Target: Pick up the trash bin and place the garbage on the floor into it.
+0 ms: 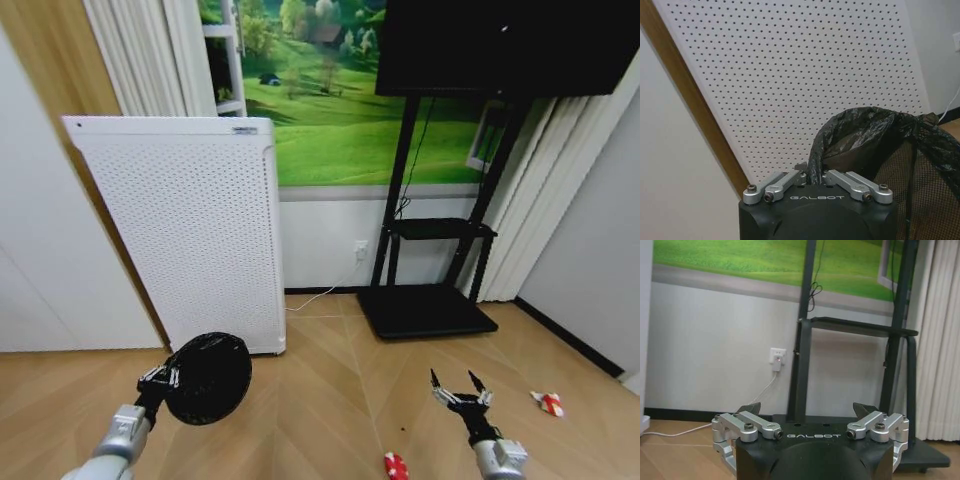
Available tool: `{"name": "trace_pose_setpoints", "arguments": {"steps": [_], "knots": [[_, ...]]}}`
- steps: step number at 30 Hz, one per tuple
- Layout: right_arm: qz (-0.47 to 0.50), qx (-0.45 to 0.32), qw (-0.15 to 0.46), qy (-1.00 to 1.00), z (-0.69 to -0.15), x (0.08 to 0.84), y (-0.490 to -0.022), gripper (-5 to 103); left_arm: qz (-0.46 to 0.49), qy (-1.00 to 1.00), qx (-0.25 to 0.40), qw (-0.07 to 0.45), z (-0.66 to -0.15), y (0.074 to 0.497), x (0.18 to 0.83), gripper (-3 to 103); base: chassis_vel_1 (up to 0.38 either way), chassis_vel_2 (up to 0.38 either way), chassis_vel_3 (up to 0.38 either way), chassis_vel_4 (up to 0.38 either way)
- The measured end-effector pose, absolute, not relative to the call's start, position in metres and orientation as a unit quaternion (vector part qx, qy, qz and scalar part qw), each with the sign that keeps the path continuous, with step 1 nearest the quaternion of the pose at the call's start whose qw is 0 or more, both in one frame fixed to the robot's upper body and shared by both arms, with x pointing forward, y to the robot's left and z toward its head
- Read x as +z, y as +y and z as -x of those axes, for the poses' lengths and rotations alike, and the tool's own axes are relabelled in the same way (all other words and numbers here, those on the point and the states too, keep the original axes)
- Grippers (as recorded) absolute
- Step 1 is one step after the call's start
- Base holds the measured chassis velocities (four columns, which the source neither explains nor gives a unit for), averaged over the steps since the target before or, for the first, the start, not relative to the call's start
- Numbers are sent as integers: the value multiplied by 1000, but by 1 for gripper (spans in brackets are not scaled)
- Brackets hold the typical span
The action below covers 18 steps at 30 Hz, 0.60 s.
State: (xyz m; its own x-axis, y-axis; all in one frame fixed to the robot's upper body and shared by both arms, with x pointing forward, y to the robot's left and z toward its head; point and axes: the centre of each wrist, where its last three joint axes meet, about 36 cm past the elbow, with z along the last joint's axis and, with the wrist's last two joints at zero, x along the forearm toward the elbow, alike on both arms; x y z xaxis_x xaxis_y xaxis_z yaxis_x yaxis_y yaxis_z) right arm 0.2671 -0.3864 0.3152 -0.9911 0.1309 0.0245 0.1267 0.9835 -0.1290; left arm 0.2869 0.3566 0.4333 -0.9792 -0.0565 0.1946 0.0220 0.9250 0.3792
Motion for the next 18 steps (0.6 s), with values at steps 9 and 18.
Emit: {"name": "trace_pose_setpoints", "arguments": {"steps": [9,18], "knots": [[48,83,16,-995,-268,317,-391,100,-5,-976,-192,104,-290,354,429,6,-68,-20,45,38],[57,82,29,-995,-263,315,-388,100,-1,-976,-191,104,-294,352,427,6,47,48,-49,-29]]}}
